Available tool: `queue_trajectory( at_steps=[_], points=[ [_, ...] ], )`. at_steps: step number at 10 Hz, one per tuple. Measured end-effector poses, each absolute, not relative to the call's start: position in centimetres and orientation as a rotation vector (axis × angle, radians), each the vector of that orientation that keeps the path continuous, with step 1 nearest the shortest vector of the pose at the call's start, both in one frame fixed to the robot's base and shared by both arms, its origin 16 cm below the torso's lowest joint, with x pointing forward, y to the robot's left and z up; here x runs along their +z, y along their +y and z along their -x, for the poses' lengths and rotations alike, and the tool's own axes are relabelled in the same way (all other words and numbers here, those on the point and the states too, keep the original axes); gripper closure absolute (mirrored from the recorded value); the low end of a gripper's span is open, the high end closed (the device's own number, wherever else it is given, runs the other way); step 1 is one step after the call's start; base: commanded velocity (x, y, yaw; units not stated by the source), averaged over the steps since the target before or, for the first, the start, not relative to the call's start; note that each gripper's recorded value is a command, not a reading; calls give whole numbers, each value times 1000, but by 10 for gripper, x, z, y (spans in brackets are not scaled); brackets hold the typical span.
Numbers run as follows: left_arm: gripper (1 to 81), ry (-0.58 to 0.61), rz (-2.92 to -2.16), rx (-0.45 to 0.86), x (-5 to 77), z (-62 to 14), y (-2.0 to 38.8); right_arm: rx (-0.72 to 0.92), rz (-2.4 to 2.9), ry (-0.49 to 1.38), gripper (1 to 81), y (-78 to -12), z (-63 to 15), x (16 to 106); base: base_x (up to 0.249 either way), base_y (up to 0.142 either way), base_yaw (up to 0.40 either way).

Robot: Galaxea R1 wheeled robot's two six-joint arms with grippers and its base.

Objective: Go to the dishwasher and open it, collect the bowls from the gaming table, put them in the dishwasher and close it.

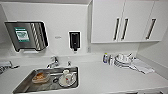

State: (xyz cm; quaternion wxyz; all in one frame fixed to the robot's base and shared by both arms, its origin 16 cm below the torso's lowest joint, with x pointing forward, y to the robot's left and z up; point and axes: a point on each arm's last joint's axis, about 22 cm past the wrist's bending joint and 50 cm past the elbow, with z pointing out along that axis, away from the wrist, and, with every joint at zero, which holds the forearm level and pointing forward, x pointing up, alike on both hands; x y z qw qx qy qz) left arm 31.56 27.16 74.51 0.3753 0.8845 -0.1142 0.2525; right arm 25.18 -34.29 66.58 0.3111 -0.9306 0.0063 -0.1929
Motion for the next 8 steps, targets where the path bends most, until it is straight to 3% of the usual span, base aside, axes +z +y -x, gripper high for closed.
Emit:
queue_trajectory(
  at_steps=[6, 8],
  points=[
    [10, -349, -2242, 740, 729, -341, 272, -596, 2451, 32, 10, -357, -282, 650, 0, 0, 0],
    [10, -402, -2195, 783, 744, -341, 263, -635, 2441, 35, 10, -360, -297, 645, 0, 0, 0]
  ],
)
